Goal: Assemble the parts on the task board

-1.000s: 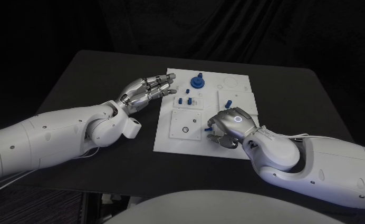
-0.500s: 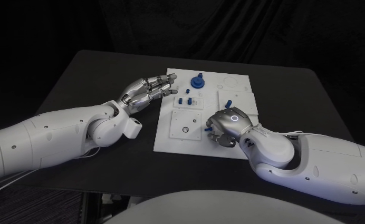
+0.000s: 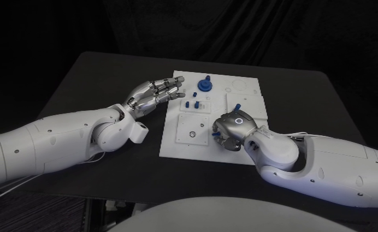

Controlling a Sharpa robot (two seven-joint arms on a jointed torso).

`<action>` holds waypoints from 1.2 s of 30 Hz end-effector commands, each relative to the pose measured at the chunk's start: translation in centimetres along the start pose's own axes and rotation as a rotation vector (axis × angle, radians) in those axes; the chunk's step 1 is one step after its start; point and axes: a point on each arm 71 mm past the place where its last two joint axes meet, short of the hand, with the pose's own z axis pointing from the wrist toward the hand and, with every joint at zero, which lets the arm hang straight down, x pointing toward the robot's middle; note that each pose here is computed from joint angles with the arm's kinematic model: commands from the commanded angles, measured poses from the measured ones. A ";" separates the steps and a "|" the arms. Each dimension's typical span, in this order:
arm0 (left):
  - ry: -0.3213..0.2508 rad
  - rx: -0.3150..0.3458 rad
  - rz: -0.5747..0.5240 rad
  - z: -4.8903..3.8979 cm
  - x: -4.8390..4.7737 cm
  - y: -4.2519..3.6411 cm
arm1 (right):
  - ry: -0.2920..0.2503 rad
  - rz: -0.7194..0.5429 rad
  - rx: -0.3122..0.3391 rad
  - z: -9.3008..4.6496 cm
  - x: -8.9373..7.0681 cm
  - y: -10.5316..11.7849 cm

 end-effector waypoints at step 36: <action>0.019 0.041 -0.021 0.16 0.39 0.04 | -0.059 0.041 -0.014 0.4 -0.7 -0.7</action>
